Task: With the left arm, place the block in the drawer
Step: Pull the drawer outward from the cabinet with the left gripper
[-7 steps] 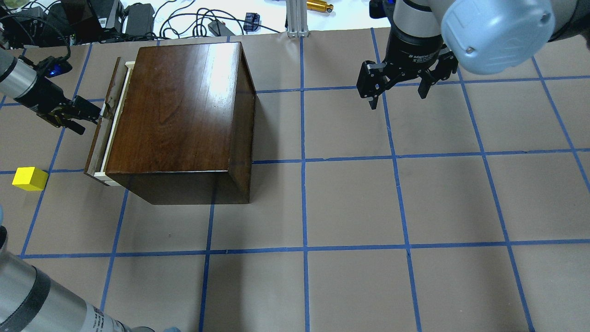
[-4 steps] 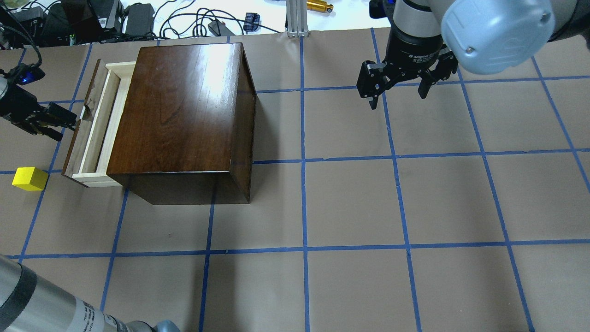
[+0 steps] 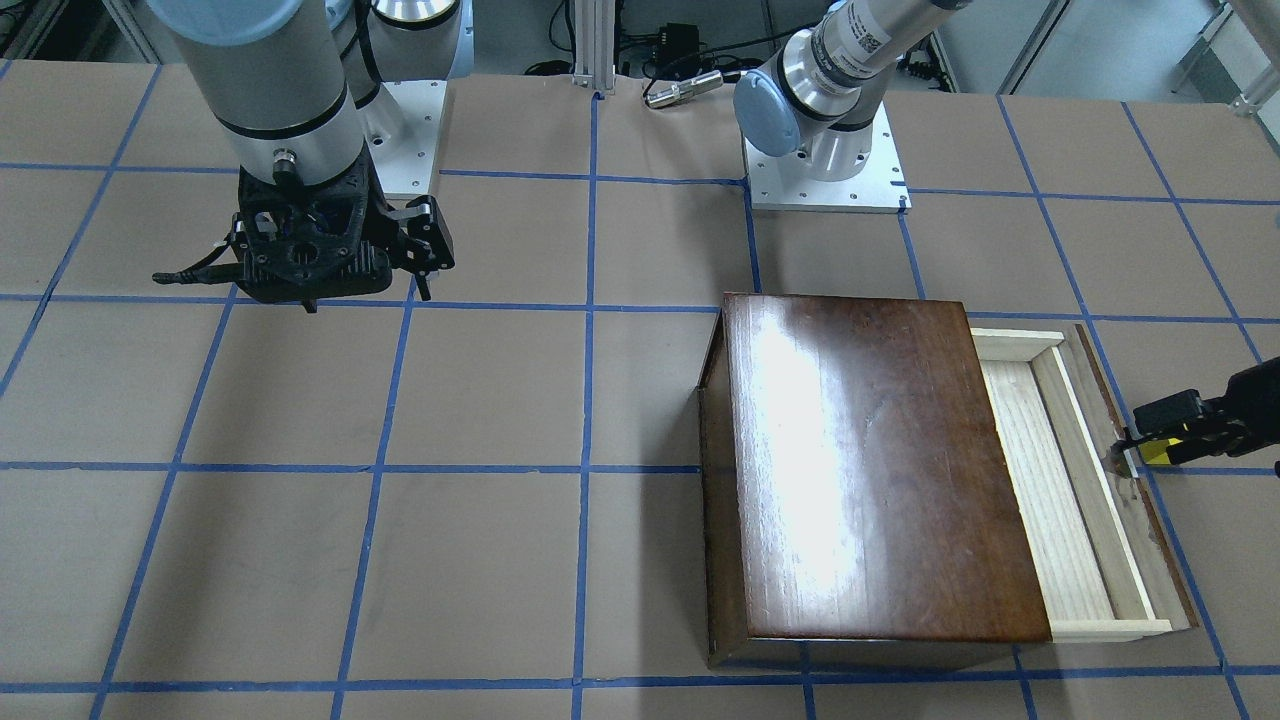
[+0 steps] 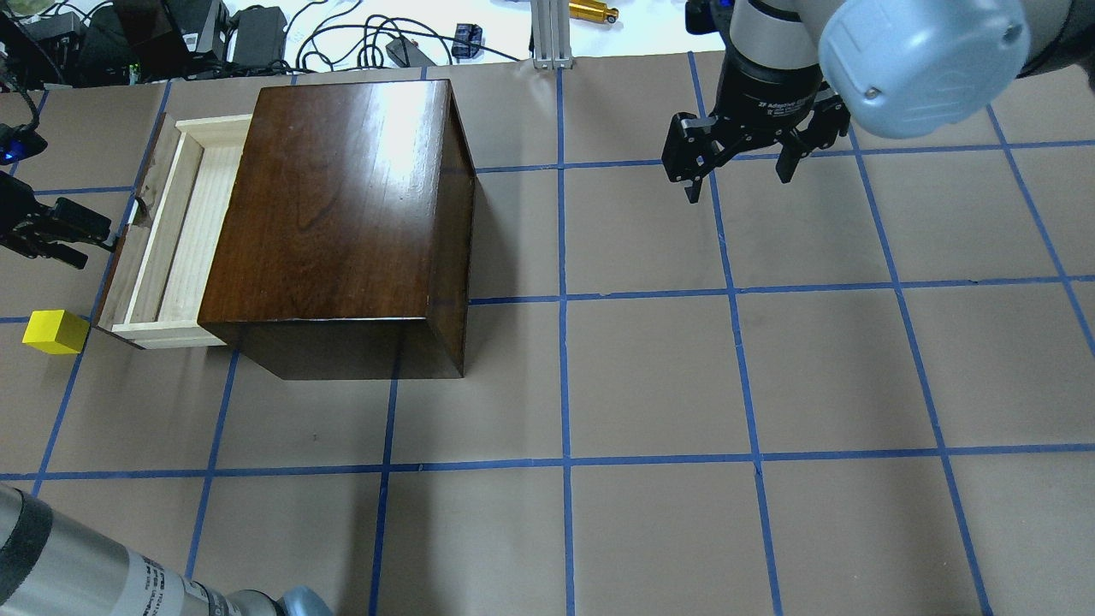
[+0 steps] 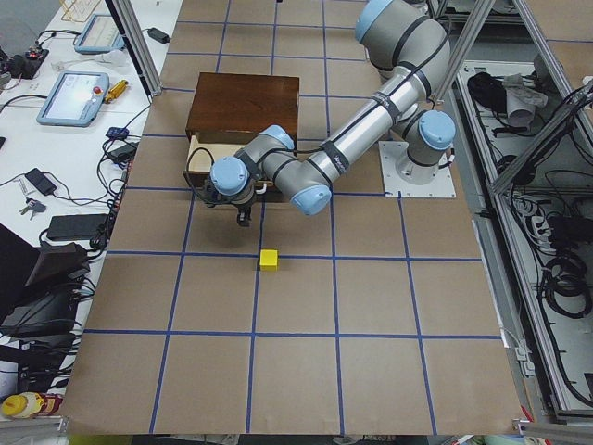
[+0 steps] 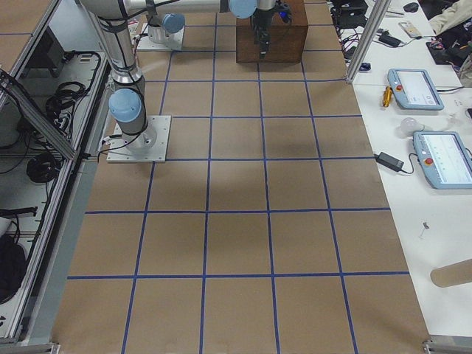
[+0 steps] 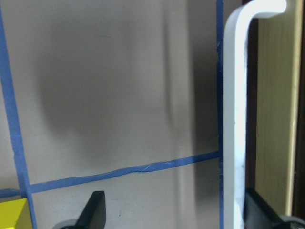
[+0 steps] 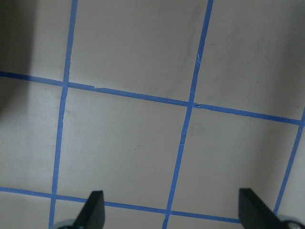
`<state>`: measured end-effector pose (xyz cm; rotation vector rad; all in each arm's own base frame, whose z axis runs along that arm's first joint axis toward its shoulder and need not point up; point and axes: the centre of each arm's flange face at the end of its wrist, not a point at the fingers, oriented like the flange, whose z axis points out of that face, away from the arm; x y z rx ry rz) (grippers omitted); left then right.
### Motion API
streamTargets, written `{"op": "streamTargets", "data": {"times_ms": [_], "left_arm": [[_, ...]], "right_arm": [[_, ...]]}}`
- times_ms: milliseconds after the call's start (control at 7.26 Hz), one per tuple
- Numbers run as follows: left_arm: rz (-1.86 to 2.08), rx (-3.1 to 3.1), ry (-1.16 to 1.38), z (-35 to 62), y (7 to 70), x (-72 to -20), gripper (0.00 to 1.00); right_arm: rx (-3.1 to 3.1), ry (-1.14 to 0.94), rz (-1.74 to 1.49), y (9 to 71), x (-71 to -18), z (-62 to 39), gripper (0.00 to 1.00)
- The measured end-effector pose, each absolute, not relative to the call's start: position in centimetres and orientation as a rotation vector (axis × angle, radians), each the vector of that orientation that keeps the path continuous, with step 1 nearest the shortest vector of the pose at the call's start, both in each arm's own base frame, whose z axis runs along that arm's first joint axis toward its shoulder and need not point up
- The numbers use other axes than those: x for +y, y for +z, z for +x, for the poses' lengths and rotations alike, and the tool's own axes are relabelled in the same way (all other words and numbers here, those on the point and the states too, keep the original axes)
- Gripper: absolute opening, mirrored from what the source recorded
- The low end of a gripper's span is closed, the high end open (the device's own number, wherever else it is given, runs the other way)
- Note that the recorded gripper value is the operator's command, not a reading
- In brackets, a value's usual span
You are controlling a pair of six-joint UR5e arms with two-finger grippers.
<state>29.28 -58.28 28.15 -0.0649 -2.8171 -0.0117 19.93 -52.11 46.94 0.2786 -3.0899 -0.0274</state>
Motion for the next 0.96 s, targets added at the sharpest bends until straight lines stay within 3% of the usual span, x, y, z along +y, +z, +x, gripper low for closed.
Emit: {"op": "streamTargets", "data": {"times_ms": [413,964], "left_arm": [[-0.066,-2.830,0.001,29.4,29.4,-58.0,1.00],[-0.072,-2.889,-0.013,26.7,38.6,-54.5,1.00]], "right_arm": [[-3.090,-0.027,0.278,46.9,-52.1,19.9,1.00],[-3.090,-0.027,0.279,47.0,-52.1,19.9,1.00]]}}
